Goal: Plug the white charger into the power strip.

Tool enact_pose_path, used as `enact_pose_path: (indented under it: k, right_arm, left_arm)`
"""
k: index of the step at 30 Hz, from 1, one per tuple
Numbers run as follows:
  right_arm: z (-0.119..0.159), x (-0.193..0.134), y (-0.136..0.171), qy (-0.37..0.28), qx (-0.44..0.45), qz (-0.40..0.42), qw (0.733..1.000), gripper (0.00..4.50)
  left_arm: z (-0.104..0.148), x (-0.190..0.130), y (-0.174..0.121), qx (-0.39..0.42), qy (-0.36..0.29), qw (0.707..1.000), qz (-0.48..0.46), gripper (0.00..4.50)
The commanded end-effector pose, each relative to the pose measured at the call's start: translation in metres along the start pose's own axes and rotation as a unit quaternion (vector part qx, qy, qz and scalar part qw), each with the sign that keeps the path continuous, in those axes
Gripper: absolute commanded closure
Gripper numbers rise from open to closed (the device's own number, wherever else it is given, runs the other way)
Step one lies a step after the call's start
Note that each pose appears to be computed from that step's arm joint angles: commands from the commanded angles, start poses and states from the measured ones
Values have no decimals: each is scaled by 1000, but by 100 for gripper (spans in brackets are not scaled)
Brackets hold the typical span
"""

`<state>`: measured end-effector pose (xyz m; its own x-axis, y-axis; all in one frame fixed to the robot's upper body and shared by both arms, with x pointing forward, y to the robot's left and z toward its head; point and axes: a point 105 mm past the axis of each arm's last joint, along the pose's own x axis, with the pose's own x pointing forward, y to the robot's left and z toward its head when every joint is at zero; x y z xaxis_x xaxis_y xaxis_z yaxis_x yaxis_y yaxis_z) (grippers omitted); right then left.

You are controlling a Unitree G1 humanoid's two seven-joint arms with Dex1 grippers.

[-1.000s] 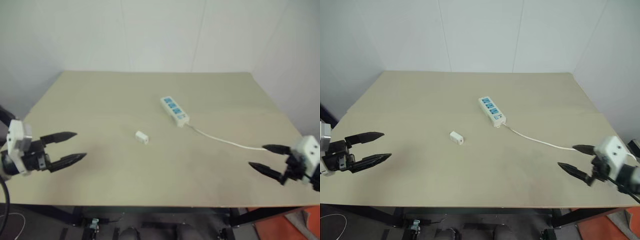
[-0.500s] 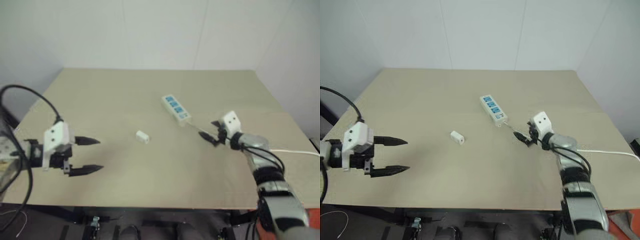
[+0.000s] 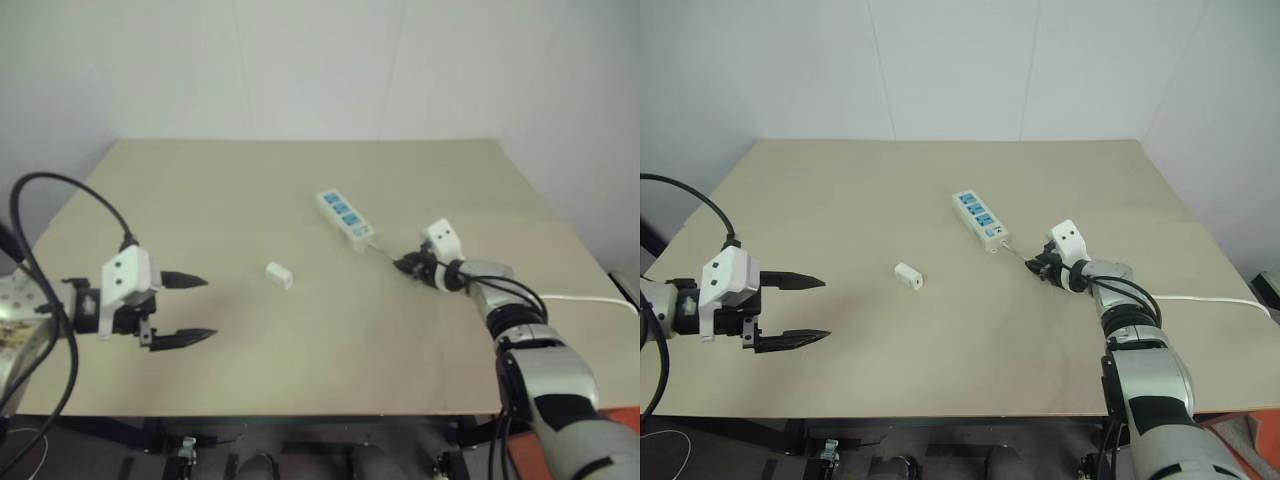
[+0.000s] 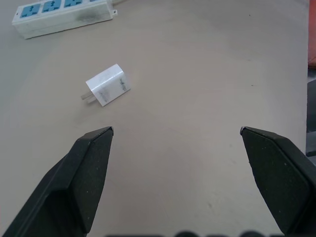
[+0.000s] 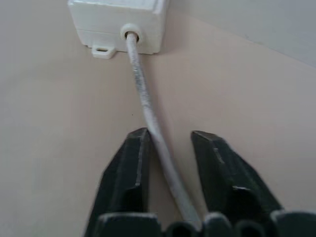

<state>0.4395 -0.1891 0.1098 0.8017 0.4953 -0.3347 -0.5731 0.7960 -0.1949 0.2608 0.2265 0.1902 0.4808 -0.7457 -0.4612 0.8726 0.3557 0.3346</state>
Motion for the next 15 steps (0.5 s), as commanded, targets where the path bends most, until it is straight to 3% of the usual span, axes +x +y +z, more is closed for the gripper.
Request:
enact_pose_path:
  k: [1, 2, 9, 15]
  right_arm:
    - [6, 2, 3, -3, -31, 7, 1000, 416]
    - [6, 3, 4, -6, -39, 6, 999, 449]
    - [11, -7, 8, -49, -72, 23, 996, 449]
    - [9, -87, 31, -122, -142, 48, 981, 449]
  left_arm:
    - [4, -2, 3, 20, -4, 1000, 9, 0]
    - [4, -2, 4, 20, -8, 1000, 9, 0]
    - [1, 0, 14, 30, -7, 999, 10, 0]
    - [8, 6, 19, 39, -26, 999, -7, 0]
